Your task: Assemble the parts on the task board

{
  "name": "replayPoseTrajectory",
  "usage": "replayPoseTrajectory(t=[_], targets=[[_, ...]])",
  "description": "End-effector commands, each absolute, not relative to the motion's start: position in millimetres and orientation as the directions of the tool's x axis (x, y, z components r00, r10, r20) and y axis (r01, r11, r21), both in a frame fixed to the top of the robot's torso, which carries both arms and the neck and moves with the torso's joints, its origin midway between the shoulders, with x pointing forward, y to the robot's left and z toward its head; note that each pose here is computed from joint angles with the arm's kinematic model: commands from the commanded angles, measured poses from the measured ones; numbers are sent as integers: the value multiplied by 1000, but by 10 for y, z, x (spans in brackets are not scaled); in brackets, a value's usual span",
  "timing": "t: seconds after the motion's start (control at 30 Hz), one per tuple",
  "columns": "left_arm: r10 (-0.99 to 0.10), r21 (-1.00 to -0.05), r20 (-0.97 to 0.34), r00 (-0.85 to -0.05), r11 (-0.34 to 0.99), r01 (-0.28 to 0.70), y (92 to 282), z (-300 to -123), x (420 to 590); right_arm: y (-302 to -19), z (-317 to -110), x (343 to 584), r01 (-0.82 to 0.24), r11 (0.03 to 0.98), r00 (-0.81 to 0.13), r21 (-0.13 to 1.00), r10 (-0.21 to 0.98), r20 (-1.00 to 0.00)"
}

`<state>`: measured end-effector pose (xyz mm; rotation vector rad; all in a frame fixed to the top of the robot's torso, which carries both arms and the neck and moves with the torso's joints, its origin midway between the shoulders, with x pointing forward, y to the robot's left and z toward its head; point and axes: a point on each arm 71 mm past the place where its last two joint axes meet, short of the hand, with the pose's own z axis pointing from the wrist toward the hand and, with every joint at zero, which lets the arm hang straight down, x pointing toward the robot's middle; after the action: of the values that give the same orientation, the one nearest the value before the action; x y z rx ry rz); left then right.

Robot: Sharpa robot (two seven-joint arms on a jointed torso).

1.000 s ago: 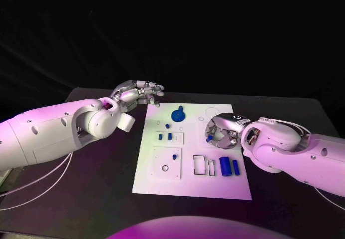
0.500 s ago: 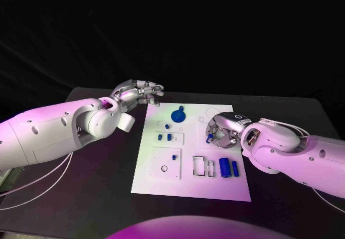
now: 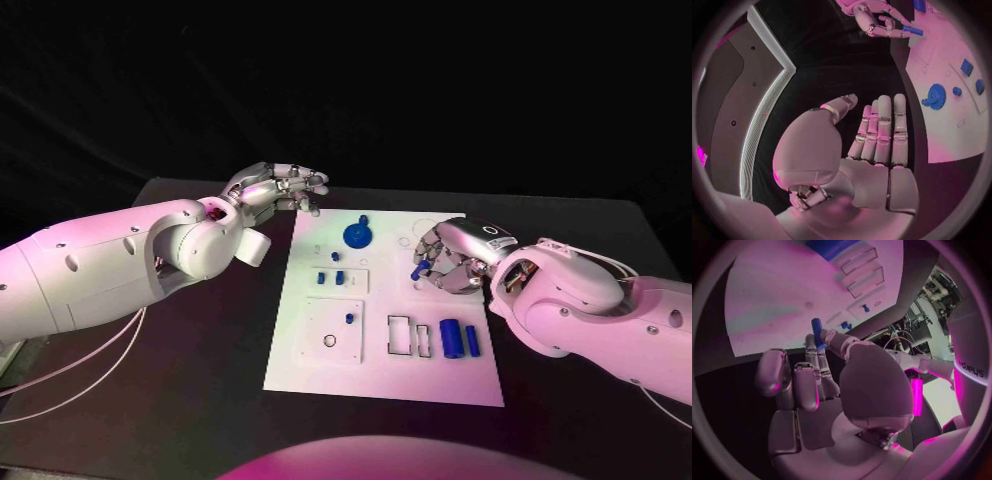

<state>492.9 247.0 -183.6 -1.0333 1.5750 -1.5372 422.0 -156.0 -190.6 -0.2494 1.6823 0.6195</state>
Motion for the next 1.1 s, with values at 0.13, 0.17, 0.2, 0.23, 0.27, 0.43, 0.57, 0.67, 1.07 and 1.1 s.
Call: replayPoseTrajectory(t=[0.13, 0.17, 0.2, 0.23, 0.27, 0.43, 0.57, 0.67, 1.07, 1.1], targets=[[-887, -997, 54, -459, -26, -67, 2438, -1829, 4930, -1385, -1747, 4059, -564, 778, -153, 276, 230, -961], [-887, -997, 54, -459, -27, -67, 2435, -1829, 4931, -1344, -1739, 4036, -573, 769, -157, 283, 235, -959], [-886, -997, 55, -460, -27, -67, 2431, -1830, 4932, -1301, -1736, 4013, -582, 760, -163, 289, 239, -957], [-886, -997, 55, -461, -27, -67, 2429, -1830, 4934, -1264, -1737, 3996, -589, 753, -168, 294, 242, -956], [-886, -997, 55, -461, -27, -67, 2426, -1831, 4935, -1225, -1741, 3978, -596, 745, -174, 300, 245, -954], [-884, -997, 56, -465, -27, -68, 2406, -1839, 4942, -940, -1845, 3847, -640, 686, -228, 344, 258, -939], [-882, -997, 57, -468, -28, -69, 2388, -1843, 4945, -708, -1951, 3724, -675, 634, -278, 376, 254, -926], [-881, -997, 58, -470, -28, -71, 2377, -1845, 4944, -604, -1997, 3664, -690, 609, -300, 391, 251, -920], [-876, -998, 45, -481, -14, -68, 2328, -1852, 4948, -410, -2202, 3609, -724, 562, -336, 400, 219, -916], [-875, -998, 43, -481, -12, -67, 2326, -1852, 4949, -401, -2220, 3608, -725, 561, -339, 400, 215, -916]])
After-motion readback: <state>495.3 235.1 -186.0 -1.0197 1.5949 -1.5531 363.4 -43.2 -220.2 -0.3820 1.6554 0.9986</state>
